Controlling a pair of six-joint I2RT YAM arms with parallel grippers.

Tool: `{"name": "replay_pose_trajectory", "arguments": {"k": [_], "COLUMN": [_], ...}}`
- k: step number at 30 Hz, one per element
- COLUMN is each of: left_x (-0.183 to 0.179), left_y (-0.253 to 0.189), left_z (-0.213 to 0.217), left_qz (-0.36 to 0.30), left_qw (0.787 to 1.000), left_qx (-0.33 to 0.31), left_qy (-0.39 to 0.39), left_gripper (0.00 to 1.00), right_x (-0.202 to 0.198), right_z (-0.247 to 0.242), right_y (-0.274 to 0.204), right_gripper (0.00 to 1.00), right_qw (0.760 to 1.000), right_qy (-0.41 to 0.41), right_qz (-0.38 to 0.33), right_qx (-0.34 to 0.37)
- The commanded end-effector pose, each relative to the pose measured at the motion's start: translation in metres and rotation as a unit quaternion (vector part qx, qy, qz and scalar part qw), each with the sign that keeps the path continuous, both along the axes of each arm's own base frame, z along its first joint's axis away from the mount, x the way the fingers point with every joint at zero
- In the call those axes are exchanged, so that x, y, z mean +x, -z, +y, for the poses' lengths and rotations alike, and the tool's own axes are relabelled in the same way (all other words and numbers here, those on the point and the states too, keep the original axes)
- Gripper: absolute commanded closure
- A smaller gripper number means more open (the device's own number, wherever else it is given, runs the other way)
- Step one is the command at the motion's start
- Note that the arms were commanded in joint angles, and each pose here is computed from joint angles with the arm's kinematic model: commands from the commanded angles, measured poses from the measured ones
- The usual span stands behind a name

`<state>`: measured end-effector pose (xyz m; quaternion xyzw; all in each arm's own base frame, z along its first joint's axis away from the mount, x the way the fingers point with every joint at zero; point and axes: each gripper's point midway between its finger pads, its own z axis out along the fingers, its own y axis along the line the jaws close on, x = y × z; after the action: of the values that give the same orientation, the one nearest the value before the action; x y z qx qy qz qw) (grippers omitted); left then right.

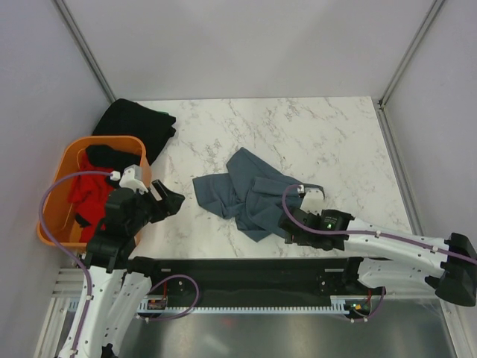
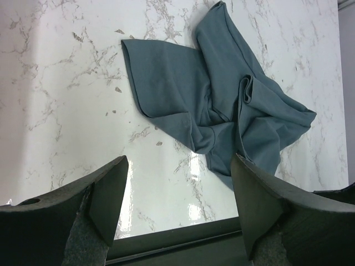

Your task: Fold and stack the t-shirts

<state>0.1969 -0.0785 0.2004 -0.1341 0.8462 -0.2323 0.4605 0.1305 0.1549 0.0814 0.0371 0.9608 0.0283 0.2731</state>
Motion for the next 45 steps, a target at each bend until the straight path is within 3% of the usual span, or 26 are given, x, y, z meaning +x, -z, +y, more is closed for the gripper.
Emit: {"name": "replay_pose_trajectory", "arguments": {"k": [1, 7, 22, 31, 40, 45], "left_x": [0.004, 0.003, 0.003, 0.003, 0.004, 0.004], "left_y": [-0.014, -0.015, -0.014, -0.015, -0.013, -0.012], "left_z": [-0.006, -0.005, -0.006, -0.006, -0.007, -0.006], "left_qz": [-0.020, -0.024, -0.022, -0.022, -0.018, -0.016], "left_qw": [1.000, 1.000, 1.000, 1.000, 1.000, 1.000], "left_qx": [-0.018, -0.018, -0.019, -0.019, -0.019, -0.018], "left_qy": [0.006, 0.005, 0.008, 0.009, 0.008, 0.008], "left_gripper": [0.18, 0.18, 0.18, 0.18, 0.18, 0.18], "right_x": [0.014, 0.017, 0.021, 0.038, 0.044, 0.047], "right_z": [0.048, 0.080, 0.051, 0.048, 0.052, 0.055], "right_y": [-0.038, -0.023, 0.041, 0.061, 0.063, 0.060], "right_gripper": [0.29, 0.31, 0.36, 0.41, 0.59, 0.79], "right_qw": [0.997, 0.997, 0.991, 0.990, 0.989, 0.989], "right_qy": [-0.021, -0.074, -0.074, -0.074, -0.091, -0.095], "right_qz": [-0.032, -0.022, -0.004, 0.010, 0.005, -0.002], "right_qx": [0.074, -0.004, -0.110, -0.119, -0.115, -0.113]}}
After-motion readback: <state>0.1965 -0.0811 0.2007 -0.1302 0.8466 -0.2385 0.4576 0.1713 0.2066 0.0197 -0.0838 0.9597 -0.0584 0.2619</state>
